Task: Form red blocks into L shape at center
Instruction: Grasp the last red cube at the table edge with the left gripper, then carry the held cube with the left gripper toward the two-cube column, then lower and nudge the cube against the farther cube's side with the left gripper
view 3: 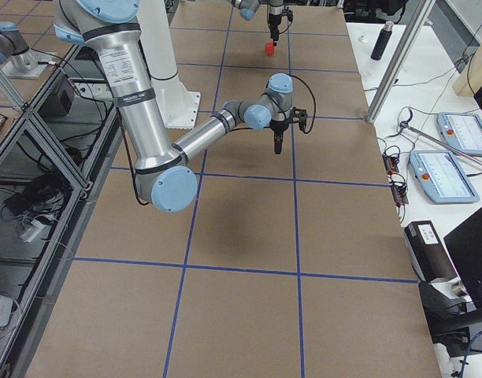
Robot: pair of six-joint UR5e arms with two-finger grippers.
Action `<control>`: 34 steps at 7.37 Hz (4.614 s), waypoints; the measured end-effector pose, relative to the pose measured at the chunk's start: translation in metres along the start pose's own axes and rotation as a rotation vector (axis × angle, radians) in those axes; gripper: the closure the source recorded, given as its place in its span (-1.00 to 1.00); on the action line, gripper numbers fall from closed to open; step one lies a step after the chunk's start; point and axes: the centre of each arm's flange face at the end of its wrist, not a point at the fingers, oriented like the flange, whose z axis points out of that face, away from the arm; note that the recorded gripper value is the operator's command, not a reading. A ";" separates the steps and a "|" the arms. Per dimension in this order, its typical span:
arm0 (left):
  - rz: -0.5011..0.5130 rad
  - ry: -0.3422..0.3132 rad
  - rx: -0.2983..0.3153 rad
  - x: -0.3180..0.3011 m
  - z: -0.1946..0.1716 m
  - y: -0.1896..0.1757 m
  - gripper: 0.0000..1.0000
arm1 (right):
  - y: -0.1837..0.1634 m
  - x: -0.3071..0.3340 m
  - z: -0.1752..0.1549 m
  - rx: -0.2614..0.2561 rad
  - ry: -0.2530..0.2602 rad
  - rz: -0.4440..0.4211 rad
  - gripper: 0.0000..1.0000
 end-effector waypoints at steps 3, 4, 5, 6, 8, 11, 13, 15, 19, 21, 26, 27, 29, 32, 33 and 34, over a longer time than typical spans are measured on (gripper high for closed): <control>-0.036 0.011 0.005 0.005 0.001 -0.002 -0.19 | 0.000 0.001 0.000 -0.001 0.001 0.002 -1.00; -0.041 0.012 0.005 0.006 0.001 -0.002 -0.14 | 0.000 0.001 0.000 -0.001 0.001 0.002 -1.00; -0.042 0.013 0.005 0.007 0.002 -0.002 0.06 | 0.001 0.001 0.000 0.000 0.000 0.002 -1.00; -0.042 0.013 0.005 0.008 0.002 -0.002 0.87 | 0.001 0.000 -0.001 0.001 -0.001 0.001 -1.00; -0.037 0.022 0.009 0.014 -0.002 -0.002 1.00 | 0.002 -0.001 -0.004 0.003 -0.006 -0.002 -1.00; -0.016 0.086 -0.035 0.039 -0.015 -0.001 1.00 | 0.004 -0.004 -0.010 0.009 -0.016 -0.006 -1.00; -0.069 0.118 -0.043 0.063 -0.024 -0.007 1.00 | 0.004 -0.003 -0.009 0.008 -0.014 -0.005 -1.00; -0.271 0.168 -0.044 0.119 -0.042 -0.018 1.00 | 0.004 -0.001 -0.007 0.006 -0.010 -0.003 -1.00; -0.782 0.141 -0.140 0.264 -0.025 0.020 1.00 | 0.004 0.001 -0.003 0.002 -0.003 0.000 -1.00; -0.968 0.038 -0.106 0.369 -0.030 0.046 1.00 | 0.004 0.002 -0.001 -0.001 0.001 0.002 -1.00; -1.195 -0.023 -0.134 0.468 -0.019 0.083 1.00 | 0.002 0.006 0.006 -0.009 0.013 0.008 -1.00; -1.227 -0.031 -0.137 0.477 -0.016 0.085 1.00 | 0.002 0.006 0.006 -0.008 0.013 0.009 -1.00; -1.260 -0.042 -0.135 0.481 -0.012 0.085 1.00 | 0.002 0.006 0.005 -0.007 0.011 0.009 -1.00; -1.299 -0.049 -0.132 0.481 -0.010 0.085 1.00 | 0.002 0.005 0.003 -0.004 0.008 0.008 -1.00; -1.308 -0.050 -0.132 0.481 -0.010 0.085 1.00 | 0.002 0.005 0.002 -0.003 0.007 0.008 -1.00; -1.316 -0.053 -0.131 0.480 -0.009 0.086 1.00 | 0.002 0.004 0.001 -0.002 0.005 0.008 -1.00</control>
